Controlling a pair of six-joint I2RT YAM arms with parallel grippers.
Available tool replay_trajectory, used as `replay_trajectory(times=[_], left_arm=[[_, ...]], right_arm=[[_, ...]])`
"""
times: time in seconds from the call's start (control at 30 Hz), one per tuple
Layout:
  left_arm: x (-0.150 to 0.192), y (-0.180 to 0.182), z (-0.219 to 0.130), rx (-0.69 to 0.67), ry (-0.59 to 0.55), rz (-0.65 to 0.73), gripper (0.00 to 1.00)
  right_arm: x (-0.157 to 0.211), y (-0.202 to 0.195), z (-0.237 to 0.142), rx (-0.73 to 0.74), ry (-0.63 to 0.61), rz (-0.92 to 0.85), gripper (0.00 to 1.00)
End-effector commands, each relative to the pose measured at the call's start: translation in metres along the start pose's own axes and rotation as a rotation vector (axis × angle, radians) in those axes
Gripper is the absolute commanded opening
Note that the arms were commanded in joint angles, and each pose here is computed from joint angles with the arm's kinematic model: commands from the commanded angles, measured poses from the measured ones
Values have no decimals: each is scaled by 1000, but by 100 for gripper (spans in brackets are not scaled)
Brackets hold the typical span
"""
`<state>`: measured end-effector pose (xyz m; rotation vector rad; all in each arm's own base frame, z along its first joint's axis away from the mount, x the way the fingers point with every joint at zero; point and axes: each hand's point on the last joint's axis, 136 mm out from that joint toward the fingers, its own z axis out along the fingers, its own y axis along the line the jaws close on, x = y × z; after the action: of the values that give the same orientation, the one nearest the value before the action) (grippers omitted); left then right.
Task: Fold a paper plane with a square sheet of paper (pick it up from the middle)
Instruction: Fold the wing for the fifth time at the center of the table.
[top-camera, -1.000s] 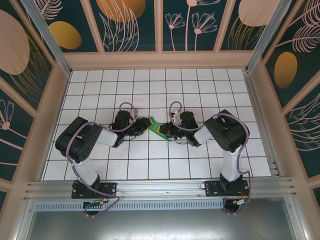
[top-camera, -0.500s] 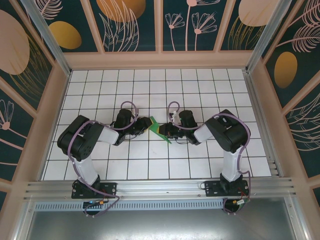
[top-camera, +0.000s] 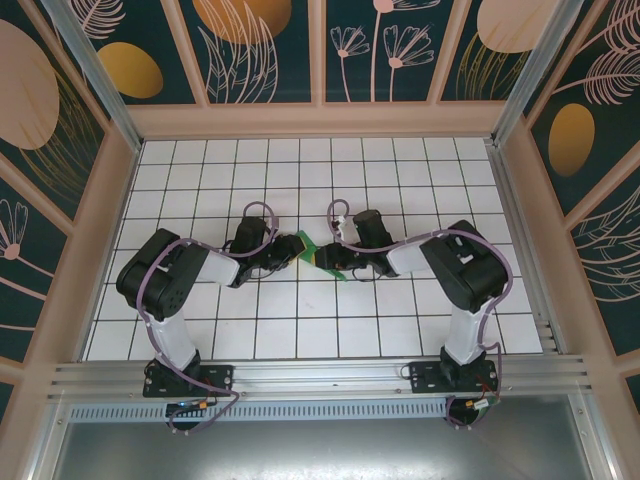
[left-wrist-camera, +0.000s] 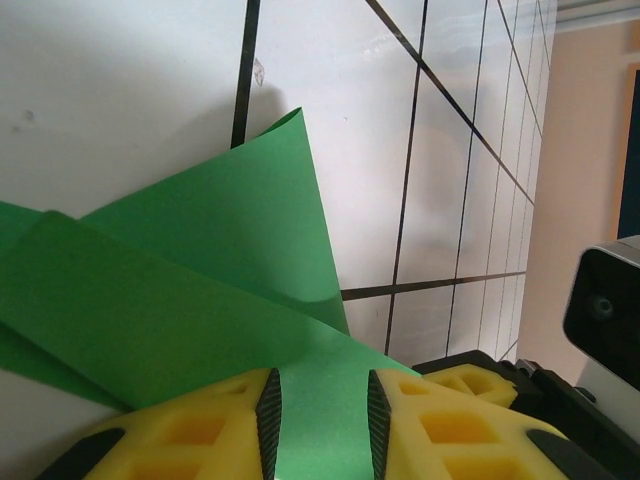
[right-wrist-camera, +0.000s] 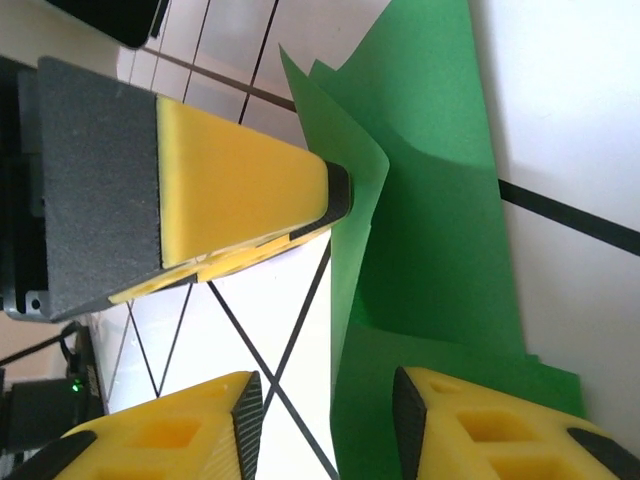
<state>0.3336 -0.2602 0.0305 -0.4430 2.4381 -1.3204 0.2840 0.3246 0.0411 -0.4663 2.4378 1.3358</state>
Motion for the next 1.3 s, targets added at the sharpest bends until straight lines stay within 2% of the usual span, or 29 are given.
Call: replay_trajectory(times=[0.0,0.2,0.47,1.03,1.27], left_arm=[[1,15,6,-64,2,4,32],[2,18,7,-73,8,-4,32],[1,17,7,-71,8,-2,33],[1,18,8,-79,12,-5,33],[1,18,8,-82,14,-7,33]], right_arm=[[-6,-4,-10,67,6,-99,44],[-8,-10,-19,151,7,-198,45],[-14,6,-27,131,-13,-314,43],[2,-13,-3,323,76,-519,36],[5,-17,3,344,95,-566,33]])
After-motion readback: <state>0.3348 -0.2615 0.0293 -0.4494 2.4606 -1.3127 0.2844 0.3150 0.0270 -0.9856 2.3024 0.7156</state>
